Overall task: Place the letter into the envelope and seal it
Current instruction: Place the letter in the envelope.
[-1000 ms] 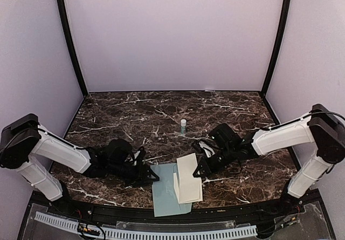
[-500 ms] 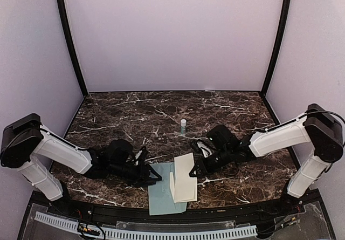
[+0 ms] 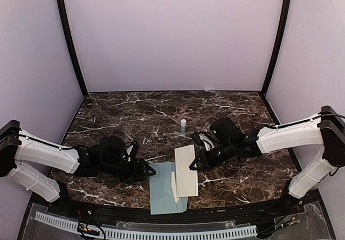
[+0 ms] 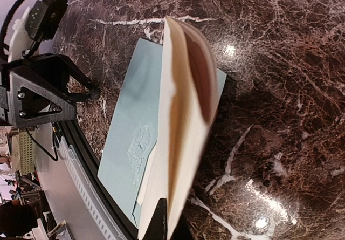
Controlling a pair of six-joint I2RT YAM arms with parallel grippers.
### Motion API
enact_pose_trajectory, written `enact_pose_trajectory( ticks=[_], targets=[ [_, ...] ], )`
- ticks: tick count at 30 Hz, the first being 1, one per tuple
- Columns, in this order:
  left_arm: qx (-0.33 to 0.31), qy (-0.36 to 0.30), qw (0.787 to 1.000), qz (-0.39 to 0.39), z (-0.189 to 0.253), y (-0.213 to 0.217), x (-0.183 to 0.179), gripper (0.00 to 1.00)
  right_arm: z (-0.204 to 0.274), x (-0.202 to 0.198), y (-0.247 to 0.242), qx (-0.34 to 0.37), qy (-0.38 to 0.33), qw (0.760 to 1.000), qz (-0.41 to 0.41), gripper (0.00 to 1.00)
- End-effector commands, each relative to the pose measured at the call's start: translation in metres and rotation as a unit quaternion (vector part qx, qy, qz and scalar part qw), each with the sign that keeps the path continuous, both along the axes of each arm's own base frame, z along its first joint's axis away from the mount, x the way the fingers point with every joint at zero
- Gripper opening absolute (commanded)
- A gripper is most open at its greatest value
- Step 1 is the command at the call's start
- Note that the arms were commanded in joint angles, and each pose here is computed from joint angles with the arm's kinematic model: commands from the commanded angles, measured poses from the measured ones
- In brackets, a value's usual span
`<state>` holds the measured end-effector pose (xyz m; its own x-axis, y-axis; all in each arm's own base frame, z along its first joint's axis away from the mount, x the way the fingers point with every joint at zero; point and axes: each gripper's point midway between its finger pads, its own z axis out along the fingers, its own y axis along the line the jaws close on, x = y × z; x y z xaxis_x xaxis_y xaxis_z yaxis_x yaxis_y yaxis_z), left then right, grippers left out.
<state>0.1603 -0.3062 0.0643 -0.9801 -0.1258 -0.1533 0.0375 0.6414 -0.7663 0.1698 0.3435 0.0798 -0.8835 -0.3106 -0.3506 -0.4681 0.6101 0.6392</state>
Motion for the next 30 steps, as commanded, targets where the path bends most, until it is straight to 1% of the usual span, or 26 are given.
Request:
enact_pose_trajectory(
  ticks=[1,9,13,16,21,24,30],
  targets=[
    [0.022,0.020,1.000,-0.002,-0.018,0.011,-0.010,0.58,0.026,0.002,0.007,0.025,-0.016,1.000,0.002,0.00],
    [0.016,0.022,1.000,-0.004,-0.018,0.009,-0.010,0.58,0.073,-0.007,0.009,0.074,-0.011,0.997,0.004,0.00],
    [0.013,0.023,1.000,-0.007,-0.017,0.009,-0.013,0.58,0.082,-0.019,0.005,0.082,-0.006,0.997,-0.002,0.00],
    [0.009,0.025,1.000,-0.013,-0.016,0.009,-0.015,0.58,0.075,-0.028,0.007,0.069,-0.006,0.998,-0.005,0.00],
    [0.005,0.028,0.999,-0.024,-0.014,0.007,-0.018,0.57,0.051,-0.038,0.015,0.043,0.004,0.999,-0.012,0.00],
    [0.005,0.030,0.999,-0.029,-0.015,0.007,-0.021,0.57,0.037,-0.038,0.016,0.030,0.008,0.999,-0.018,0.00],
    [0.006,0.034,0.999,-0.032,-0.016,0.009,-0.025,0.57,0.026,-0.029,0.017,0.008,-0.006,1.000,-0.028,0.00]
  ],
)
